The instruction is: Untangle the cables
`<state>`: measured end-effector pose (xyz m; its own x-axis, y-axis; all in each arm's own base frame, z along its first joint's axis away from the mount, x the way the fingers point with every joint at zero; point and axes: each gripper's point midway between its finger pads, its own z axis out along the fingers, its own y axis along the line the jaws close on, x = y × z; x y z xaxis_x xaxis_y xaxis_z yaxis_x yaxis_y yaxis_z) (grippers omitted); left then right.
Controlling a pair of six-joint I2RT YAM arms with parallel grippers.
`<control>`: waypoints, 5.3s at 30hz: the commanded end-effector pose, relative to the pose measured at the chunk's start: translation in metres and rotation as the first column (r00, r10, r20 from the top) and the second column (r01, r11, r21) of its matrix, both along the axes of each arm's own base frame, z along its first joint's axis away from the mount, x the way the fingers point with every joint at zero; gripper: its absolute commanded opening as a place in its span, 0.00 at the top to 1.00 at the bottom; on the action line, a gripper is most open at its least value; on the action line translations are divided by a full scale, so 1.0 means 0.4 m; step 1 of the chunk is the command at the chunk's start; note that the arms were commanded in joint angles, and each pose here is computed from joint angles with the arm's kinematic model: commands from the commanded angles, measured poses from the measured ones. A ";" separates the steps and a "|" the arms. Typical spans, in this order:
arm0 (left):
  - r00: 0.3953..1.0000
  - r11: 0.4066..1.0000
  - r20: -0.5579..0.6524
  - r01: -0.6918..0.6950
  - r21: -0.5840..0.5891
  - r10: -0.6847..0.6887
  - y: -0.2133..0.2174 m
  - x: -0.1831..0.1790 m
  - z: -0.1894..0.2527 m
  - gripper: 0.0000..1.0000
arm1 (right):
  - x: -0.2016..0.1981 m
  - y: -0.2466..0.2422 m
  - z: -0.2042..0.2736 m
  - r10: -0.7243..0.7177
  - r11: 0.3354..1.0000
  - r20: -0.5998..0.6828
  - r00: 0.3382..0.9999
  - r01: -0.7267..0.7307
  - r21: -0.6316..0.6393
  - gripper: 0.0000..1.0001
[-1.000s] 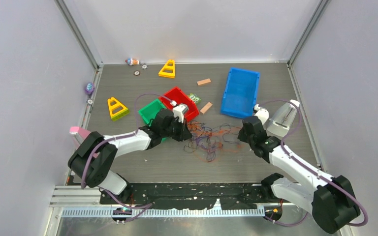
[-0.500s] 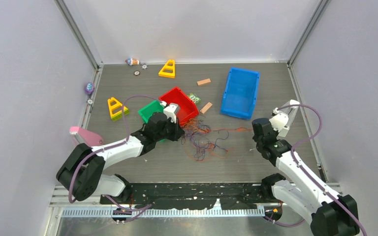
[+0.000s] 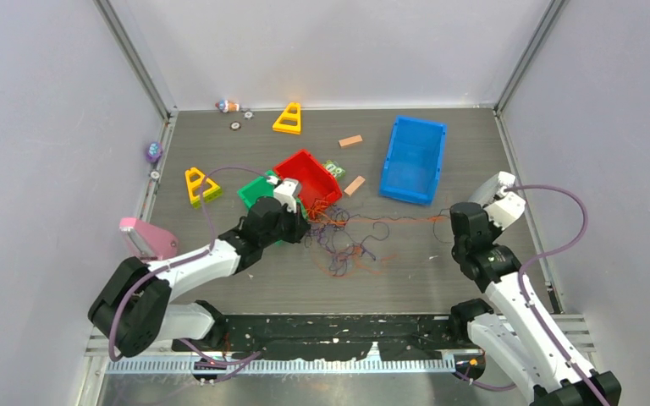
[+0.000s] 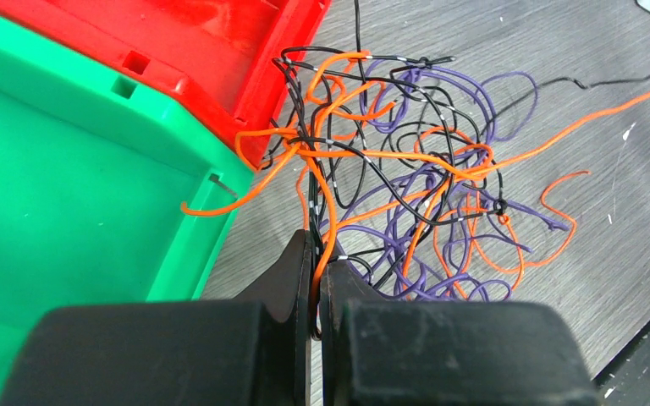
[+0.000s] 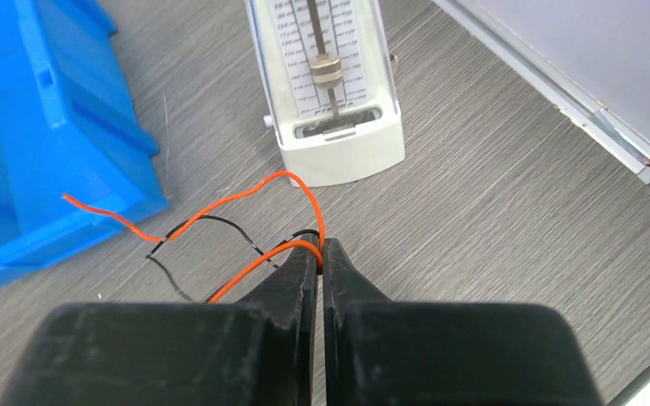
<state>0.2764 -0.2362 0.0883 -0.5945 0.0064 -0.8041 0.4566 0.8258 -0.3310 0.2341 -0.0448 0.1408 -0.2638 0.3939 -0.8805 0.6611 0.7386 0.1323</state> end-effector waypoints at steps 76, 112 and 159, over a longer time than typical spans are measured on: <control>0.924 0.894 0.134 0.381 -0.234 -0.359 -0.127 -0.108 0.438 1.00 | 0.089 0.611 0.155 0.865 0.318 0.383 0.324 -0.945 0.081 0.95; 0.969 0.959 0.111 0.236 -0.158 -0.220 -0.034 -0.085 0.381 1.00 | 0.117 0.334 0.028 0.597 0.788 0.142 0.789 -0.611 0.081 0.67; 0.956 0.954 0.041 -0.293 0.068 0.291 0.188 0.009 0.245 1.00 | 0.091 0.188 -0.022 0.279 0.960 0.048 0.959 -0.279 0.011 0.95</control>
